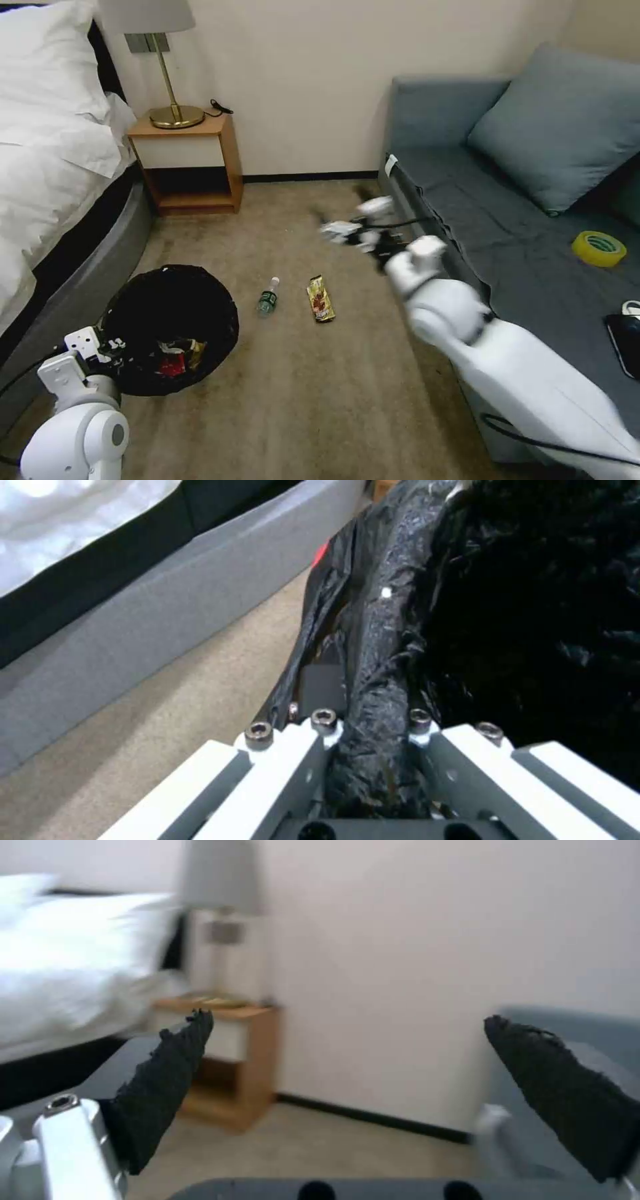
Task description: Pick up the trash bin, then pick up the garbage on the floor and place it into the trash bin.
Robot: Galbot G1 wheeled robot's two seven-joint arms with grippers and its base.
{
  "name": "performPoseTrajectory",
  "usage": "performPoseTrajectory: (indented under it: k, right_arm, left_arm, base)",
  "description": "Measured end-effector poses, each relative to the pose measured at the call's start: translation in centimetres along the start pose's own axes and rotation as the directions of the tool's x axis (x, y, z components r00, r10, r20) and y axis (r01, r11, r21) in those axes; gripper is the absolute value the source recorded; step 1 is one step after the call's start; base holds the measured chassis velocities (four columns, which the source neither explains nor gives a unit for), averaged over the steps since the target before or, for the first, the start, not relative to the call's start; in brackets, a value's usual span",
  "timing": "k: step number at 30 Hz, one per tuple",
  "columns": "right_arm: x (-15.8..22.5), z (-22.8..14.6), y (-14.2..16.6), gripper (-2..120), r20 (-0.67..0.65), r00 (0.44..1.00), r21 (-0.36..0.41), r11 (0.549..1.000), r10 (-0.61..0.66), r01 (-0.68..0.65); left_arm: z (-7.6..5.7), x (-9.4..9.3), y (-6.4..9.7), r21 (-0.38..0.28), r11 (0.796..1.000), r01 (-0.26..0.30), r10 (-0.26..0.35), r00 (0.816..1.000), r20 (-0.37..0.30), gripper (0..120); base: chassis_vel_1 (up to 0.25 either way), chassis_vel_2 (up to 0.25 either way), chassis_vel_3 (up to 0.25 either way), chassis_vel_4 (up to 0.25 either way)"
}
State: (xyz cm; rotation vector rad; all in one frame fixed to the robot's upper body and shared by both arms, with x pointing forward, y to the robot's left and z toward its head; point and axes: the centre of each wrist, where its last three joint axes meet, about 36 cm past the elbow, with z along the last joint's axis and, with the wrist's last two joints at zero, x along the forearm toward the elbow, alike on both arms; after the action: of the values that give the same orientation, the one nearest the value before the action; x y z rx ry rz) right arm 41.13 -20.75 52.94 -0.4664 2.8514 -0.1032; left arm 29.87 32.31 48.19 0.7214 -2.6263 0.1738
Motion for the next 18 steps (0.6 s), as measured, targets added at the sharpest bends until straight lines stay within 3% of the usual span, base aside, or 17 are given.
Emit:
performPoseTrajectory:
  k: [2,6,11,18]
  right_arm:
    - [2.6,-1.0,-0.1,100,0.012,0.995,0.006,0.995,0.101,-0.101]
    - [5.5,-1.6,0.9,100,-0.002,0.985,-0.015,0.985,0.174,-0.174]
    - [9.1,0.0,3.9,100,-0.093,0.975,-0.070,0.976,0.201,-0.207]
    - [11.0,1.7,6.8,100,-0.111,0.977,-0.112,0.975,0.180,-0.192]
  left_arm:
    - [-0.1,0.0,0.1,0.003,1.000,-0.001,0.001,1.000,0.001,2]
    - [-0.1,-0.1,0.3,0.003,1.000,0.003,-0.003,1.000,0.003,2]
    - [-0.3,-0.1,0.6,0.010,1.000,0.003,-0.003,1.000,0.004,2]
    - [-0.5,0.1,1.1,0.020,1.000,0.004,-0.004,1.000,0.009,2]
  base:
    - [0.000,0.000,0.000,0.000]
    - [0.000,0.000,0.000,0.000]
    - [0.000,0.000,0.000,0.000]
    - [0.000,0.000,0.000,0.000]
